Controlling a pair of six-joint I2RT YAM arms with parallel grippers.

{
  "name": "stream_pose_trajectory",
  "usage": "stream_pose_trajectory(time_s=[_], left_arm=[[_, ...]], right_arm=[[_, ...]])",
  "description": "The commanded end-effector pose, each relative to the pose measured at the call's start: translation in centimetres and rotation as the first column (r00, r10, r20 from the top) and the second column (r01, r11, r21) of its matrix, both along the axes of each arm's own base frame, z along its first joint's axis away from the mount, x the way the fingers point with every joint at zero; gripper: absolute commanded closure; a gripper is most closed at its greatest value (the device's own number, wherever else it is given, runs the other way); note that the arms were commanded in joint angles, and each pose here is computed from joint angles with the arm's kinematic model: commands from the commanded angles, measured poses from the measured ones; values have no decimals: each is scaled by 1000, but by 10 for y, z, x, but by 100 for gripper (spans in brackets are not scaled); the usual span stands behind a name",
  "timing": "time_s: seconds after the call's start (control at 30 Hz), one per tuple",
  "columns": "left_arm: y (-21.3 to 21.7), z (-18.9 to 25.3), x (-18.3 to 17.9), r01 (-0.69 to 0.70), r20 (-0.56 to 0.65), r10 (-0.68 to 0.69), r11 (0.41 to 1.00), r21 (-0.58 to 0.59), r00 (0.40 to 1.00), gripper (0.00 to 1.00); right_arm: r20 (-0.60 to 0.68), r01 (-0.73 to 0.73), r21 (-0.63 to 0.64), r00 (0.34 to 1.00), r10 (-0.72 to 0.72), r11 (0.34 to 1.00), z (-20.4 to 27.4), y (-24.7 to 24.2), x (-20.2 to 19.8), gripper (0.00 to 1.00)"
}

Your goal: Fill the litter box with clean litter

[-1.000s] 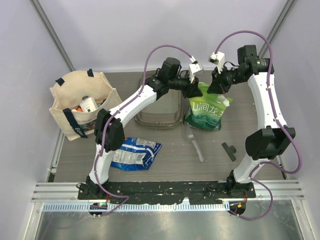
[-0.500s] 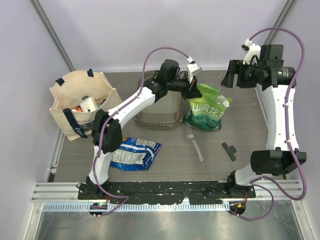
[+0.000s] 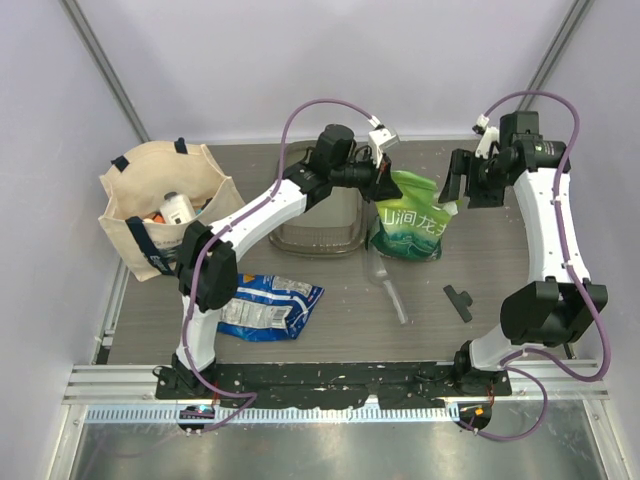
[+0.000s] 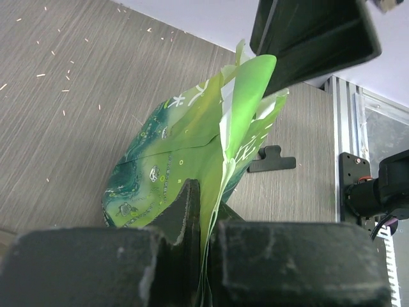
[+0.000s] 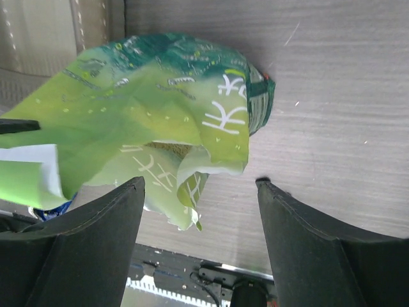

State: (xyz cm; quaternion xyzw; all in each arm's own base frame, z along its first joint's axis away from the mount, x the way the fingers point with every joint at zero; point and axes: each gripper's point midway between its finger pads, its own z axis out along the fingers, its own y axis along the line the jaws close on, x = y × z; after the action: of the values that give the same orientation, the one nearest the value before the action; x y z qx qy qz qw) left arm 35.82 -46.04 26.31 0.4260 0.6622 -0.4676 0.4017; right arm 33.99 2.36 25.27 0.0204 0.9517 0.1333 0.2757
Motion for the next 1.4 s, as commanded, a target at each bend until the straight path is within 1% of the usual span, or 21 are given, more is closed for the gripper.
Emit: stream_pose_trajectory(time_s=[0.0, 0.13, 0.17, 0.27, 0.33, 0.4, 0.43, 0.47, 0.5, 0.53, 0.57, 0.6, 0.67, 0.73, 0.9, 1.03, 1.13, 1.27, 1.37], left_arm=[[9, 102, -11, 21, 171, 12, 982, -188, 985, 100], [8, 103, -12, 23, 168, 9, 981, -190, 986, 100], [7, 104, -12, 25, 168, 8, 981, -192, 986, 100], [7, 102, -13, 26, 169, 6, 982, -189, 986, 100], [7, 103, -11, 26, 181, 9, 982, -189, 983, 100], [5, 100, -8, 22, 189, 13, 983, -183, 982, 100], [4, 101, -5, 19, 198, 18, 983, -185, 980, 100], [4, 103, -3, 12, 205, 27, 983, -186, 978, 100], [3, 102, 0, 10, 220, 31, 983, -184, 975, 100], [2, 106, 4, -2, 234, 47, 982, -189, 971, 100], [1, 110, 6, -6, 245, 54, 981, -194, 968, 100], [2, 113, 10, -12, 257, 64, 980, -198, 964, 100], [2, 123, 16, -30, 285, 91, 977, -213, 954, 100], [4, 139, 20, -31, 321, 113, 968, -249, 940, 100], [9, 150, 31, -41, 360, 142, 961, -274, 922, 100], [11, 155, 32, -33, 375, 143, 958, -285, 916, 100], [10, 169, 36, -23, 427, 163, 949, -315, 889, 100], [7, 187, 42, -16, 464, 187, 938, -347, 866, 100], [7, 188, 47, -22, 480, 198, 937, -348, 854, 100]], right_arm=[[-45, 17, 0, 999, -17, 1000, -7, 3, -17, 23], [-94, 45, -7, 994, -46, 999, -23, 1, -25, 26], [-97, 52, -1, 994, -52, 999, -26, 2, -24, 34], [-83, 57, -1, 995, -57, 998, -26, 1, -16, 50], [-40, 65, -12, 997, -66, 998, -16, -2, -6, 53], [-8, 69, -18, 998, -70, 997, -8, -5, 6, 60], [1, 67, -25, 998, -67, 997, -5, -5, 11, 65], [19, 84, -48, 996, -83, 995, 0, -11, 19, 76], [27, 88, -68, 996, -86, 994, 2, -15, 22, 80], [30, 95, -89, 995, -93, 991, 4, -19, 24, 90], [54, 123, -136, 992, -116, 983, 11, -29, 28, 97], [53, 123, -163, 992, -116, 979, 10, -34, 30, 99], [59, 132, -188, 991, -123, 973, 13, -42, 32, 99], [62, 161, -189, 986, -152, 969, 13, -51, 36, 99], [96, 202, -212, 978, -185, 956, 20, -64, 44, 99], [82, 201, -196, 979, -189, 960, 14, -65, 43, 99], [101, 205, -168, 977, -190, 964, 20, -61, 49, 99], [152, 231, -163, 967, -207, 959, 36, -64, 58, 99], [149, 236, -164, 966, -212, 958, 34, -67, 59, 99]])
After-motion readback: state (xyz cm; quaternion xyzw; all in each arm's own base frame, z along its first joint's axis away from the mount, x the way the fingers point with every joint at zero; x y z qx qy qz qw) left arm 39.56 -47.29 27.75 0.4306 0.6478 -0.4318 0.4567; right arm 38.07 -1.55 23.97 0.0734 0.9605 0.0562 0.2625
